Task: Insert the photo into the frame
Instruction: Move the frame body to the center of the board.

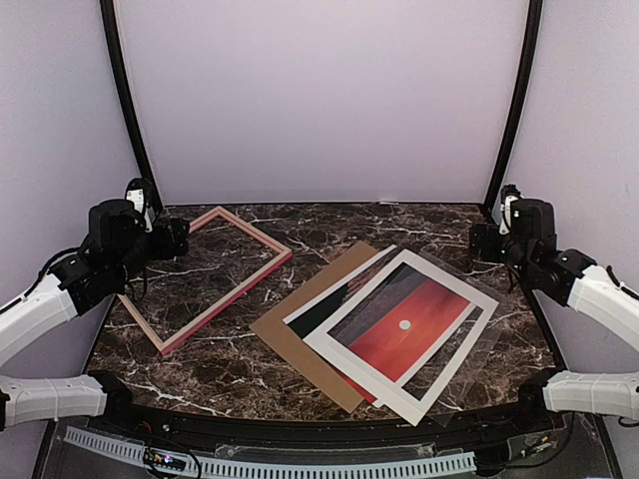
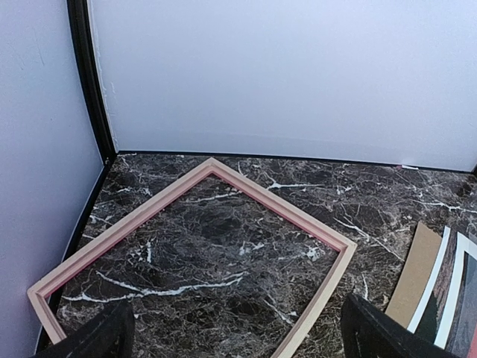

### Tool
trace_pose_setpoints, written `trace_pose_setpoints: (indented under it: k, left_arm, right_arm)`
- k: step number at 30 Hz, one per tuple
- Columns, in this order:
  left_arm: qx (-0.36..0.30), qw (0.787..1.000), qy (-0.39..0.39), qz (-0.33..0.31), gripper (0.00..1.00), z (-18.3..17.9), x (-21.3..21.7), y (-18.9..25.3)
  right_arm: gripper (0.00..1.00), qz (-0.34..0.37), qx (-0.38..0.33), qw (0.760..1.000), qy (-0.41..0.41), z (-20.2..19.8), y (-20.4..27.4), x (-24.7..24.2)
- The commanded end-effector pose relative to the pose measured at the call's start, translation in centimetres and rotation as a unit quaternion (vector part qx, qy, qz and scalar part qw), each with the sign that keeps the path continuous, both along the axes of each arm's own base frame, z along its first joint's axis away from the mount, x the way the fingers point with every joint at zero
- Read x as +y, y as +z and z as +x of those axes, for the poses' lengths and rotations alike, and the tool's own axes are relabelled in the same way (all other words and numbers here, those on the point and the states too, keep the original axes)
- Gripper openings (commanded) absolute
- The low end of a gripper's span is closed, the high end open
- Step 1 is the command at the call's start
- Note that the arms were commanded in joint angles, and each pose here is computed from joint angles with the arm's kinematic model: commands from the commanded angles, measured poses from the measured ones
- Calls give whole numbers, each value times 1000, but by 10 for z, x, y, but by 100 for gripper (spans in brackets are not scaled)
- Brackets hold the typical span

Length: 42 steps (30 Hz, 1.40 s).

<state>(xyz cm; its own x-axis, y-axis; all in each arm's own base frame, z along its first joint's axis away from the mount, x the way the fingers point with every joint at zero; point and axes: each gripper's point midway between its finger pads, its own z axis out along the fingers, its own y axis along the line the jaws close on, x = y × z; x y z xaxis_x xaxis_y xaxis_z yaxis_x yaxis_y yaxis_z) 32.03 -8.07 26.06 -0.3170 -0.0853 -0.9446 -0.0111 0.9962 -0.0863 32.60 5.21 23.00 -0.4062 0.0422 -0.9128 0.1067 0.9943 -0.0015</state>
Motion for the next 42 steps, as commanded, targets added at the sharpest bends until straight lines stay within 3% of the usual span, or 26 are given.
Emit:
trace_pose_setpoints:
  k: [1, 15, 25, 33, 42]
  left_arm:
    - [-46, 999, 17, -12, 99, -2, 5, 28]
    - [-38, 999, 1, -29, 99, 5, -7, 29]
    - [-2, 997, -52, -49, 99, 13, -34, 16]
    - [81, 988, -107, -70, 99, 23, -68, -33]
    - [203, 973, -101, -31, 96, 26, -73, -102]
  right_arm:
    - [99, 15, -39, 999, -5, 3, 23, -2]
    - [99, 18, 12, 999, -24, 1, 7, -5]
    - [99, -3, 137, 987, -88, -3, -71, -18]
    - [99, 78, 207, 975, 30, -7, -123, 53]
    - [99, 15, 243, 963, 118, -29, -143, 128]
